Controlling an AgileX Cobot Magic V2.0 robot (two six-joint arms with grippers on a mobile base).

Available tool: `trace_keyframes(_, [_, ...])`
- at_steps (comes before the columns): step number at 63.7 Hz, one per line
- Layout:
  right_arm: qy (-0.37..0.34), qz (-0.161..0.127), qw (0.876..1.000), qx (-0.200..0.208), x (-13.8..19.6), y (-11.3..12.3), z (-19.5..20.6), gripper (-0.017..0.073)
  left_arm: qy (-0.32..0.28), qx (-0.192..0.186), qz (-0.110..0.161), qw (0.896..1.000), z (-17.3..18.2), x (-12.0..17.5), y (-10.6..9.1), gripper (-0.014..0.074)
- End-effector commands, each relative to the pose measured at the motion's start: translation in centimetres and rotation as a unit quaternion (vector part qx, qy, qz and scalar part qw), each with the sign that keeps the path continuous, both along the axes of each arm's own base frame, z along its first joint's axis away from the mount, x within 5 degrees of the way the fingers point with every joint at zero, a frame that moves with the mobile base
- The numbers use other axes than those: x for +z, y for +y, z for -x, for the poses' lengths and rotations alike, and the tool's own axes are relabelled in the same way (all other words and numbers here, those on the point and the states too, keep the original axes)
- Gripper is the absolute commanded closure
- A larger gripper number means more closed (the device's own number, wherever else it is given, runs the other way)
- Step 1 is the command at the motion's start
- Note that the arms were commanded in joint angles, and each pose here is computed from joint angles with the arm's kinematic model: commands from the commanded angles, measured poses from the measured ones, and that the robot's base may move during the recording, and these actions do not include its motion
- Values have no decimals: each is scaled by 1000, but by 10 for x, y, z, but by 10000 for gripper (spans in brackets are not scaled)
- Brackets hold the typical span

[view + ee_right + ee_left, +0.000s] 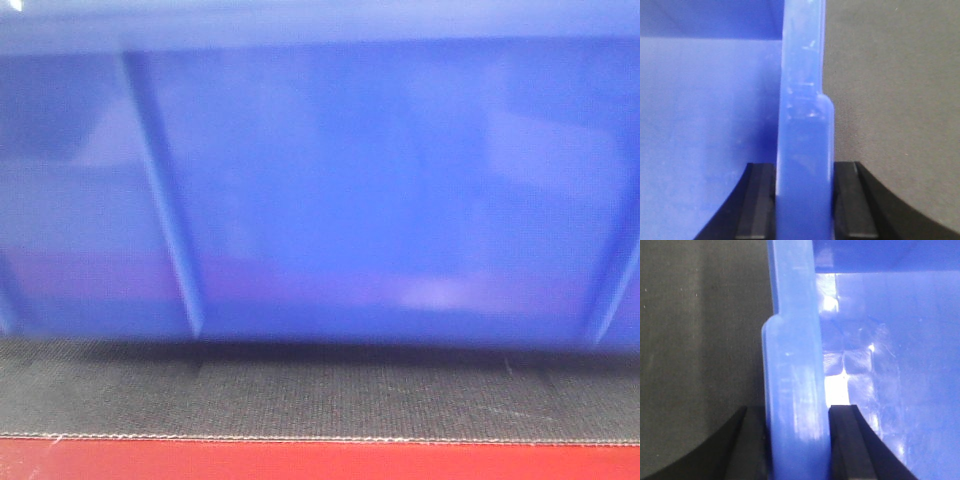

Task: Move blue bin to conveyor side
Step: 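Lower the blue bin onto the grey tabletop with both grippers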

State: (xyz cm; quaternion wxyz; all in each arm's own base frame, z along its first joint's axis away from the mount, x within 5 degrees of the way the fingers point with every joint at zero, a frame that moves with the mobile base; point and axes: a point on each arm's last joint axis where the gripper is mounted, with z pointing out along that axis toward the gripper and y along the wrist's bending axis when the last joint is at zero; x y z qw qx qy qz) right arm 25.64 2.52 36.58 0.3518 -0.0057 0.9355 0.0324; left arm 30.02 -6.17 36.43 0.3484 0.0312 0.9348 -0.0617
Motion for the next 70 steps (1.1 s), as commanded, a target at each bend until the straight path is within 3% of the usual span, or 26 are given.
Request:
trace_keyframes(1, [-75,6,997,0,12,-2,-5,646,-38,9,8,999,-4,10,2,612])
trace_keyframes(21, [-44,4,999,0,-6,0,-21,648,-22,18,5,1000,-10,-1,2,612])
trace_keyframes(32, [-58,1,998,0,-5,0,-25,648,-26,16,-30,999,-12,-3,7,612])
trace_keyframes(49, [-40,-1,999,0,-12,1,-29,648,-20,17,-25,999,-12,-4,6,610])
trace_keyframes(56, [-37,-3,999,1,-13,2,-29,638,-16,17,-26,999,-12,-5,6,554])
trace_keyframes(62, [-29,-3,1000,1,-16,2,-30,517,-13,17,-26,999,-12,-5,6,433])
trace_keyframes(70, [-36,-5,999,1,-15,2,-31,232,-15,17,-26,999,-12,-5,6,303])
